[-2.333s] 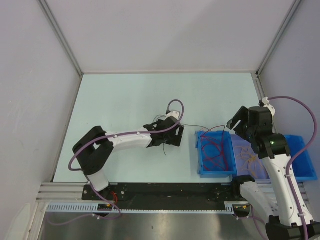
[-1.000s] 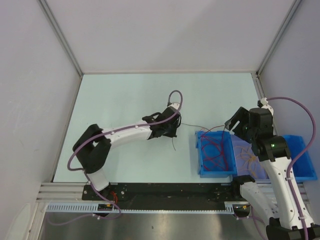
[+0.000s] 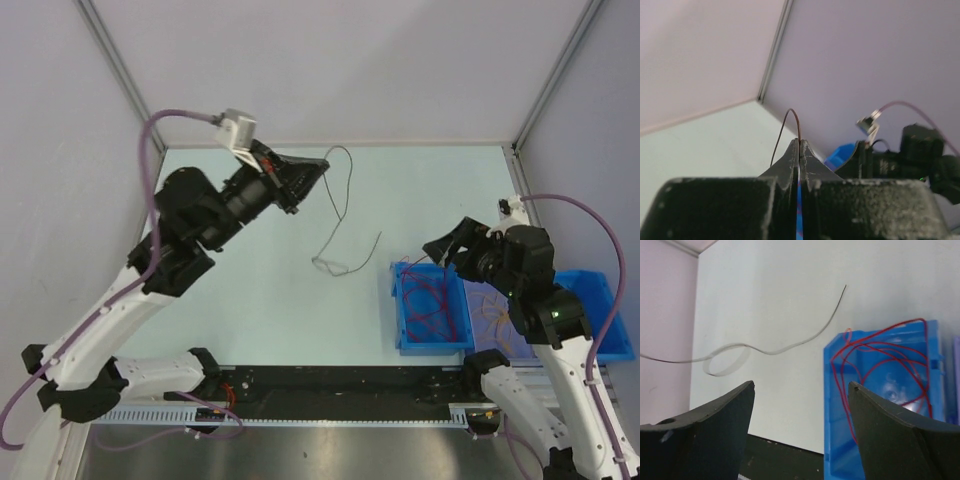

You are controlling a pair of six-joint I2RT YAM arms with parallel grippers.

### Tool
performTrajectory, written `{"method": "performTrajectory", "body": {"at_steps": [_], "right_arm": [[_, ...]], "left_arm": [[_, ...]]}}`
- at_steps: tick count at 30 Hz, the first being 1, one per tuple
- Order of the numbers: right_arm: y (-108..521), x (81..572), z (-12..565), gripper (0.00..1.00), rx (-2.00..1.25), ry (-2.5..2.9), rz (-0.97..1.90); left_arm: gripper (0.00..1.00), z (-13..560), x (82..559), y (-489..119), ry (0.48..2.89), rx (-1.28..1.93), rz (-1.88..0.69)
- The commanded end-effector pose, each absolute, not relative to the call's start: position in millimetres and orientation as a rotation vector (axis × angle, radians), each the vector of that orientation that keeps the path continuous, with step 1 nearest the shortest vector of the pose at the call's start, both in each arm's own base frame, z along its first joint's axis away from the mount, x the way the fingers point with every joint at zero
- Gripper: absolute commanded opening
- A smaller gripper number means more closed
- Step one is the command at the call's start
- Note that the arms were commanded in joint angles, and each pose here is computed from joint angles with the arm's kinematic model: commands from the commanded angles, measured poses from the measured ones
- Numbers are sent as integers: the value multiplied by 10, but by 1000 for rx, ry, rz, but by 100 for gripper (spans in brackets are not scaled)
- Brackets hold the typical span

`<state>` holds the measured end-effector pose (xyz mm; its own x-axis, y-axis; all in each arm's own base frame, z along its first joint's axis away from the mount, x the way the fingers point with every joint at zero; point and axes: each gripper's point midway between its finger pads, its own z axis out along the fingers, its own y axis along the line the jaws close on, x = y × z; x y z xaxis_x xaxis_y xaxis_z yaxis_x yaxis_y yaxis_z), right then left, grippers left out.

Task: Untangle the cables

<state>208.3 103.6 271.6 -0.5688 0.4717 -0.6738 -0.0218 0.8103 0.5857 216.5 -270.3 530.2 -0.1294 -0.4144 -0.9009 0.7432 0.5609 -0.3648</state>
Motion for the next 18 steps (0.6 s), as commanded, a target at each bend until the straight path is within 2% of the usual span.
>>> {"method": "performTrajectory", "body": {"at_steps": [1,10,18], "right_arm": [[1341,2158,2905,79,197,2025,825],[1910,2154,2954,76,18,2015,909],[2291,2243,2866,73,-55,2007,865]], "left_arm": [[0,4973,2242,-2862,1437,336,-1035],[0,5014,2205,-2821,1425,338,-1035],[0,5036,2141,-2831,1413,354,-1067]]}}
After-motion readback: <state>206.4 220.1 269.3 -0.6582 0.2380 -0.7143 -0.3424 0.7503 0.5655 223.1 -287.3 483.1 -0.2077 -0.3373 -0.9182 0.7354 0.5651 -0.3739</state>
